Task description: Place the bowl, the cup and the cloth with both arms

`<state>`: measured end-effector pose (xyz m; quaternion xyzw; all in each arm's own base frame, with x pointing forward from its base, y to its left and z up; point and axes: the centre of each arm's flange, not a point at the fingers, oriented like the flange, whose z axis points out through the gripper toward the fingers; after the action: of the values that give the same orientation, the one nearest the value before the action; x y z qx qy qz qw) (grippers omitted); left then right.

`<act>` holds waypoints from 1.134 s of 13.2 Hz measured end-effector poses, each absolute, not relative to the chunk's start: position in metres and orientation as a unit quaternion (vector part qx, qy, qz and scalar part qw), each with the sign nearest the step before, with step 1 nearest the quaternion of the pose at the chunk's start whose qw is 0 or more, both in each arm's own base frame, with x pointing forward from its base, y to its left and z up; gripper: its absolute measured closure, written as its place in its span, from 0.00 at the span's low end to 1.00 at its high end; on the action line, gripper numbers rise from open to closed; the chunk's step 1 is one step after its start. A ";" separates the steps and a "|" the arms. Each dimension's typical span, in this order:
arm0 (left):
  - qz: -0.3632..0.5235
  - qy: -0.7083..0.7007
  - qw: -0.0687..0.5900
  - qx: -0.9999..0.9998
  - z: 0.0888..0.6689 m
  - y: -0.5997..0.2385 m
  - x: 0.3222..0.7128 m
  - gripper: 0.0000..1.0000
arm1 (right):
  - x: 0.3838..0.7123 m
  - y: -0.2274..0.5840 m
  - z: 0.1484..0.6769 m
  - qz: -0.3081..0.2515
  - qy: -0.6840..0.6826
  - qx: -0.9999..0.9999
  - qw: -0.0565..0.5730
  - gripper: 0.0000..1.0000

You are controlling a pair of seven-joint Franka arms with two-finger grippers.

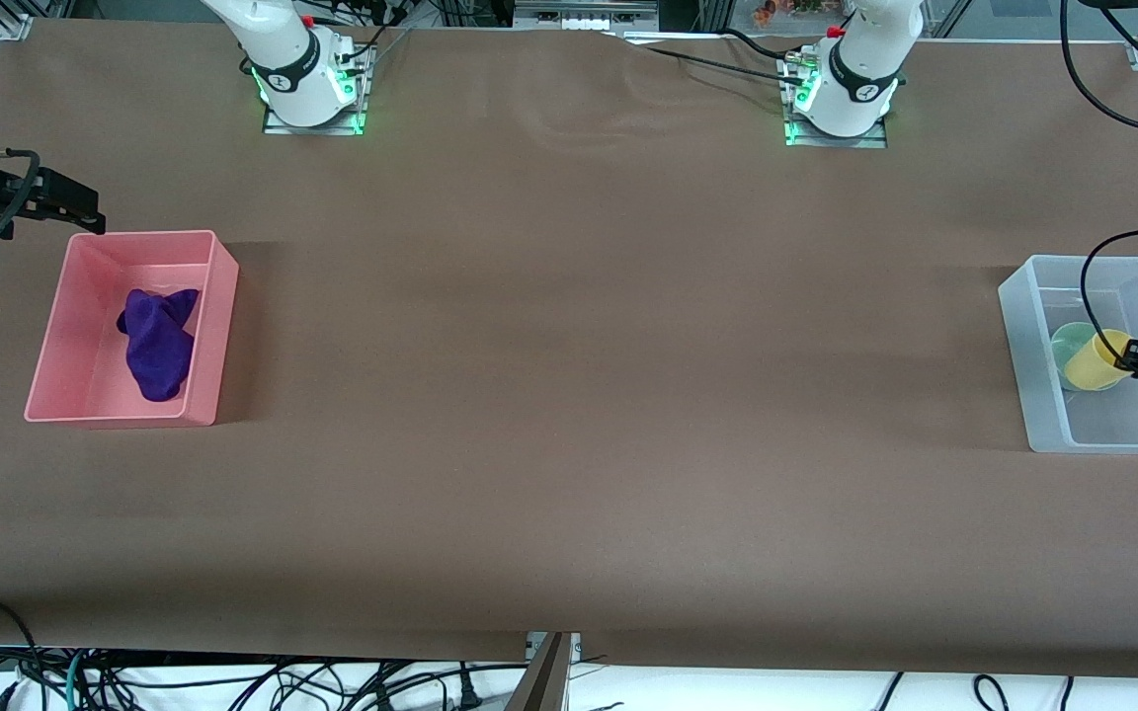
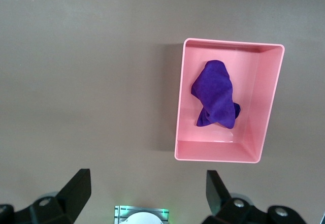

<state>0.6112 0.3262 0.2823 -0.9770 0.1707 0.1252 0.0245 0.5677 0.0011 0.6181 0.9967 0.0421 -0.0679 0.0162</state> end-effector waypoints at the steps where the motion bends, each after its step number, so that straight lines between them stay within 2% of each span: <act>1: 0.120 0.174 0.027 -0.977 0.289 0.324 0.614 0.52 | 0.568 0.000 0.618 -0.068 0.041 0.997 0.016 0.00; 4: 0.106 0.205 0.024 -0.973 0.349 0.276 0.631 0.18 | 0.568 0.000 0.618 -0.068 0.041 0.997 0.016 0.00; 6: 0.090 0.231 0.027 -0.968 0.410 0.221 0.640 0.00 | 0.568 -0.001 0.617 -0.069 0.041 0.997 0.016 0.00; 10: 0.060 0.225 0.040 -0.972 0.499 0.108 0.638 0.00 | 0.569 -0.001 0.615 -0.071 0.040 0.997 0.016 0.00; 15: 0.041 0.197 0.063 -0.978 0.540 0.020 0.630 0.00 | 0.569 -0.002 0.615 -0.071 0.040 0.997 0.016 0.00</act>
<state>0.6302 0.0204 0.5401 -0.9775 0.1969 0.0412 0.0629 0.5694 -0.0016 0.6147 0.9966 0.0399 -0.0707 0.0159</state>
